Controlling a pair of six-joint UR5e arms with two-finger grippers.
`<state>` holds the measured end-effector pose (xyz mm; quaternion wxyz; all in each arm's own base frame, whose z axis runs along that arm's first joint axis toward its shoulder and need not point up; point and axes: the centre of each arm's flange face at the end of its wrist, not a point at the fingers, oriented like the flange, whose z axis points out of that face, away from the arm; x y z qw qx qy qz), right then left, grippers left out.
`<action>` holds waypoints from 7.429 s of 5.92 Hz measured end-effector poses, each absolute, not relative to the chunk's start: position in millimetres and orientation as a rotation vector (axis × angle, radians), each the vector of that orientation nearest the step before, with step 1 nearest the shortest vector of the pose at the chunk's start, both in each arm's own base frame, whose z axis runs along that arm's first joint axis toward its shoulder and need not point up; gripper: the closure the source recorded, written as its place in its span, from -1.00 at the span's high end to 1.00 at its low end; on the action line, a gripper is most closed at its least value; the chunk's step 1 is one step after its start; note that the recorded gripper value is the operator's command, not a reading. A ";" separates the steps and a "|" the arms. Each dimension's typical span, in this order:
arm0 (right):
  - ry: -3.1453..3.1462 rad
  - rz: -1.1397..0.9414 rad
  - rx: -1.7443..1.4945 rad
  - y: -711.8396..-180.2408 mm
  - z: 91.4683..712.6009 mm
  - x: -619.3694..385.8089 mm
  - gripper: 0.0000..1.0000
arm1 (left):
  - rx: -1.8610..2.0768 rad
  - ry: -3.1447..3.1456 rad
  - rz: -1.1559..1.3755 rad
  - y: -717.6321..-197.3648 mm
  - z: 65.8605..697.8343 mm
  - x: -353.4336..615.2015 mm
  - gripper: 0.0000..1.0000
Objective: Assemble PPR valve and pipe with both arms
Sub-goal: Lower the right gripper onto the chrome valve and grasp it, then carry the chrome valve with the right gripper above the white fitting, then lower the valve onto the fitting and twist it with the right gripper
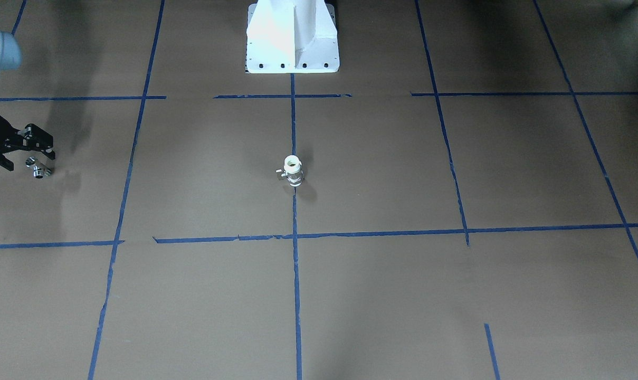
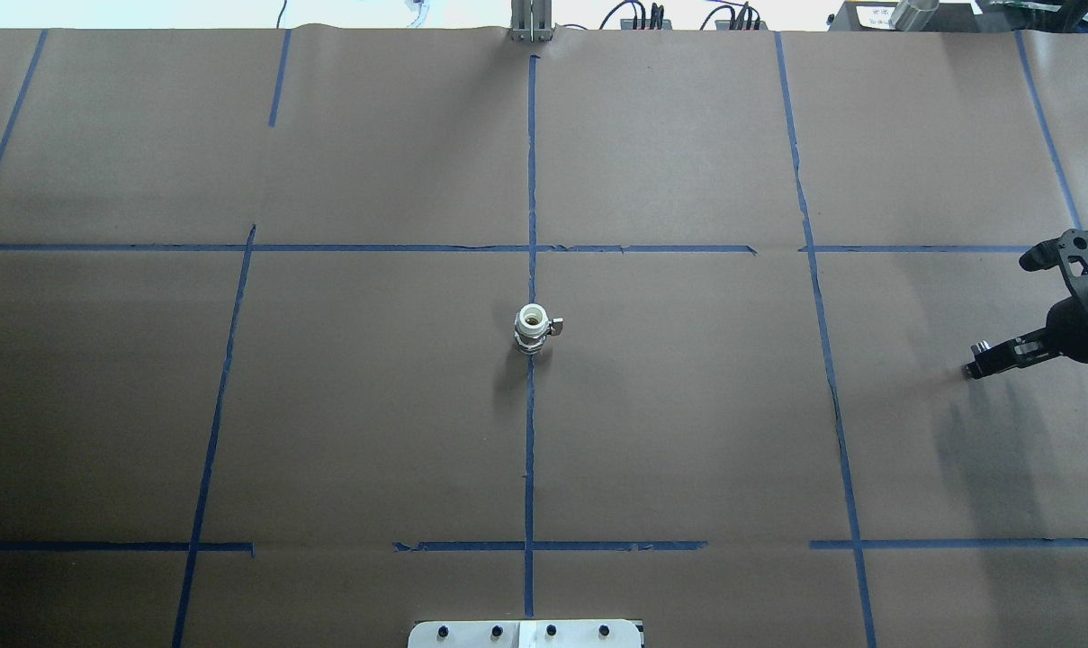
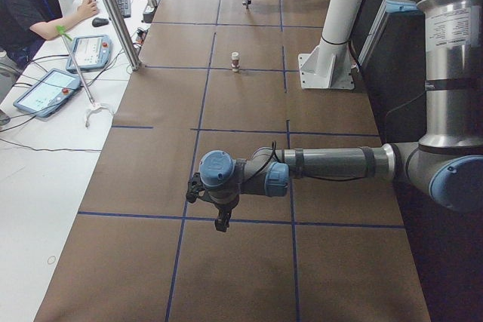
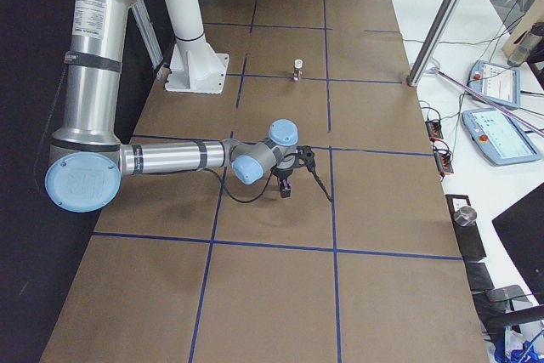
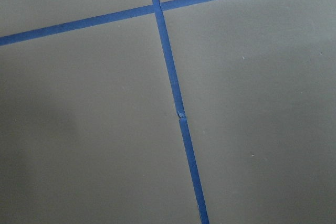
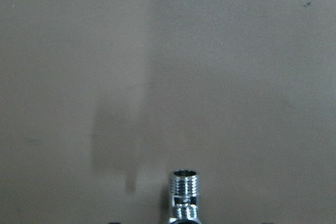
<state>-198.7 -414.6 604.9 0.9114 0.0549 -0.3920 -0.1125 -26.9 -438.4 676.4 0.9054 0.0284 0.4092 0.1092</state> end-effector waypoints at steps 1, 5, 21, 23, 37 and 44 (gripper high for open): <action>-0.807 -0.232 0.114 -414.6 604.9 -199.0 -0.91 | 0.059 0.845 0.226 -438.6 676.2 -26.8 1.00; -0.831 -0.222 0.152 -418.5 572.8 -201.4 -0.97 | 0.062 0.846 0.227 -438.9 674.5 -26.3 1.00; -0.765 -0.243 0.140 -440.6 95.3 -525.1 -1.00 | 0.036 0.773 0.118 -434.4 660.4 -32.2 1.00; -0.751 -0.248 0.131 -449.2 87.5 -536.8 -1.00 | 0.034 0.774 0.117 -434.3 661.4 -32.1 1.00; -0.728 -0.272 0.125 -463.8 112.4 -562.1 -1.00 | 0.034 0.776 0.117 -434.1 662.1 -32.0 1.00; -0.711 -0.277 0.111 -457.6 125.1 -571.4 -0.71 | 0.034 0.776 0.117 -434.8 661.8 -32.0 1.00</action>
